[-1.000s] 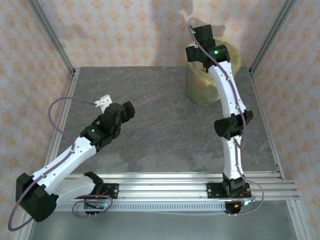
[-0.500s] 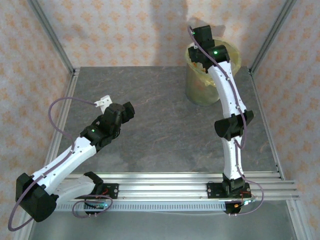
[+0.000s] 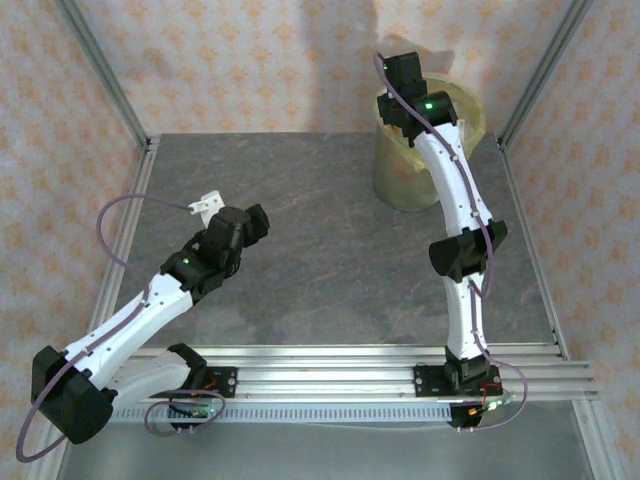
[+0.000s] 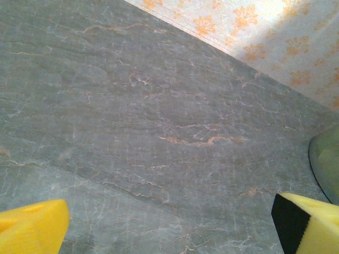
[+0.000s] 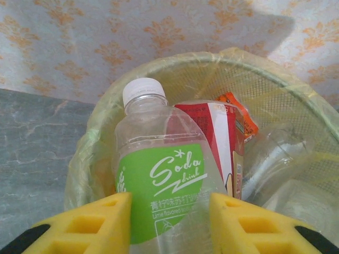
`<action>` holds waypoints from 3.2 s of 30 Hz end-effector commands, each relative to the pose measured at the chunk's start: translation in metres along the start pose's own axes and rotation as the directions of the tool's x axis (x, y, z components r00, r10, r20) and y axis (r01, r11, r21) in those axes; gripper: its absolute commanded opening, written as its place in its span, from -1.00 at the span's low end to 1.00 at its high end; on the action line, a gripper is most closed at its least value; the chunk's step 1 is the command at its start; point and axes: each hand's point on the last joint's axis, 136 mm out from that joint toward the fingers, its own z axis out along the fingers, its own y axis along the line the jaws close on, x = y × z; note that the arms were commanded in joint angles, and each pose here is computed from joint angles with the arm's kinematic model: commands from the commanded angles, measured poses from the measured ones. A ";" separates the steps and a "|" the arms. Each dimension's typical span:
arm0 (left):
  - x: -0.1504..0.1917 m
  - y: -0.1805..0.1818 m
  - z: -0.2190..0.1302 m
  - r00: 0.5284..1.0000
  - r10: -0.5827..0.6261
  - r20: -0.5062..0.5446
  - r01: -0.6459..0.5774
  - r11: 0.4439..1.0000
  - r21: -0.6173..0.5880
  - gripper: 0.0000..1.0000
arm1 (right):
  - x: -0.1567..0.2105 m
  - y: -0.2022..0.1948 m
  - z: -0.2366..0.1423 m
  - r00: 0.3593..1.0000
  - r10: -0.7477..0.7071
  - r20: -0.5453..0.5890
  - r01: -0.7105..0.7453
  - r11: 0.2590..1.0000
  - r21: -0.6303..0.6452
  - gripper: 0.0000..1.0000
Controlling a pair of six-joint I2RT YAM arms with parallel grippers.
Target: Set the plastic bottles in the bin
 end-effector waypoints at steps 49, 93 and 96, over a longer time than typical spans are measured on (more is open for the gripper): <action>-0.062 0.054 -0.051 0.970 0.057 0.235 -0.005 0.976 -0.216 1.00 | 0.114 -0.087 -0.176 0.887 0.442 0.133 -0.456 0.885 0.099 0.98; -0.005 0.135 0.068 0.862 0.455 0.223 -0.325 0.834 -0.447 0.91 | 0.334 -0.102 -0.030 0.845 0.420 0.330 -0.489 0.857 0.161 0.99; -0.006 0.133 0.072 0.860 0.459 0.222 -0.331 0.834 -0.442 0.91 | 0.329 -0.100 -0.024 0.848 0.416 0.328 -0.481 0.864 0.147 0.99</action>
